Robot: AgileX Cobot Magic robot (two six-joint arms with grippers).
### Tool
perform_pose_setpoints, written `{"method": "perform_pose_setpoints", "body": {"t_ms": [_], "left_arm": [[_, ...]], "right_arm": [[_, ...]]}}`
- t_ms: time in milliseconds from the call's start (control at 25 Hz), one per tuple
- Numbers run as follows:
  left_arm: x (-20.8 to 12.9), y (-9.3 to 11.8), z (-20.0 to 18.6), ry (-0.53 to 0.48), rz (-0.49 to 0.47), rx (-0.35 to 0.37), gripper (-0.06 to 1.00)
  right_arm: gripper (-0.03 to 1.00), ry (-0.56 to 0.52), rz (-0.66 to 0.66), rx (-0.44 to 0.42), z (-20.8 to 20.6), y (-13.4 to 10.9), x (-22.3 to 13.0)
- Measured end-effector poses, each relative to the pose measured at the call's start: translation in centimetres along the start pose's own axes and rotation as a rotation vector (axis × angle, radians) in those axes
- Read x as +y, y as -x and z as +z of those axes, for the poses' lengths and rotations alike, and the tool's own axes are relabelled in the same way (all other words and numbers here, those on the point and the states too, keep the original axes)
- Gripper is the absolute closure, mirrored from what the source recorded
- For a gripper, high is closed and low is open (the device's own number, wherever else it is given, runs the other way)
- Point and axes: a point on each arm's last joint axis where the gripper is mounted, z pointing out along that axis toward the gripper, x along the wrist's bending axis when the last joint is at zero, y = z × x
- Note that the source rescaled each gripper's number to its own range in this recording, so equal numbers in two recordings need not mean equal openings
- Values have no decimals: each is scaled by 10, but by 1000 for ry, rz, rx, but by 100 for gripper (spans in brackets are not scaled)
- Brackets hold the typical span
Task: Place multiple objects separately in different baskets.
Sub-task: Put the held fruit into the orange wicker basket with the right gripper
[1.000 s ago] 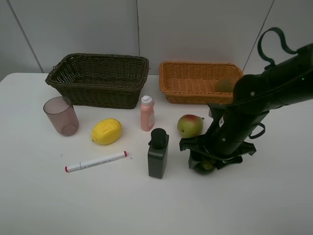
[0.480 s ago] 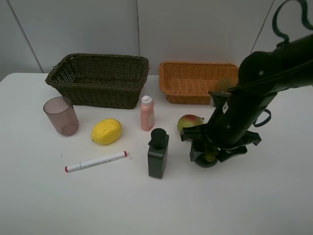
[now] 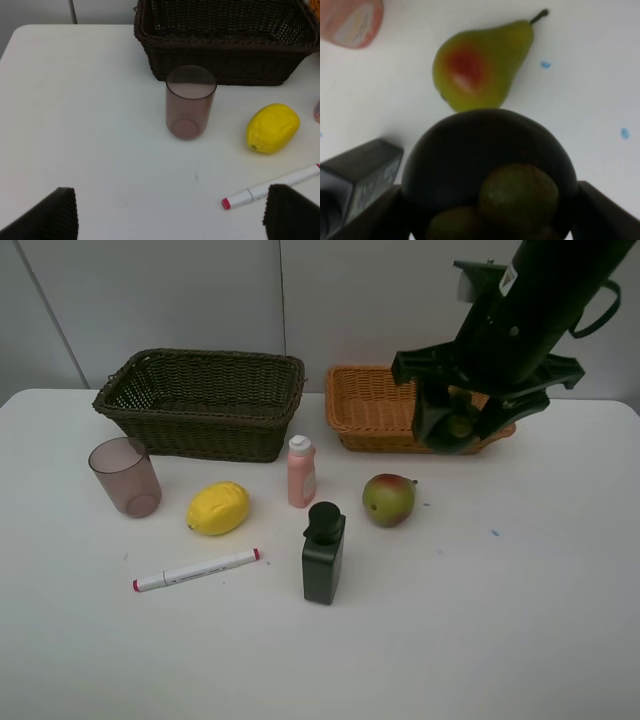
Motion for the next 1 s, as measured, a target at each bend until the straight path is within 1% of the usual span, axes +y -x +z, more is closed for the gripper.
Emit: {"method": "perform_pose_setpoints", "body": {"t_ms": [160, 240, 360, 440, 600, 760, 1000], "left_arm": [[0, 0, 0, 0, 0, 0, -2], [0, 0, 0, 0, 0, 0, -2], [0, 0, 0, 0, 0, 0, -2], [0, 0, 0, 0, 0, 0, -2], [0, 0, 0, 0, 0, 0, -2], [0, 0, 0, 0, 0, 0, -2], [0, 0, 0, 0, 0, 0, -2]], "right_arm": [[48, 122, 29, -29, -20, 15, 25], [48, 180, 42, -47, -21, 24, 37], [48, 271, 50, -62, -10, 36, 55], [48, 342, 46, -56, 1, 40, 68], [48, 452, 20, -29, 30, 41, 90], [48, 521, 5, 7, 60, 40, 105], [48, 534, 25, 11, 100, 55, 115]]}}
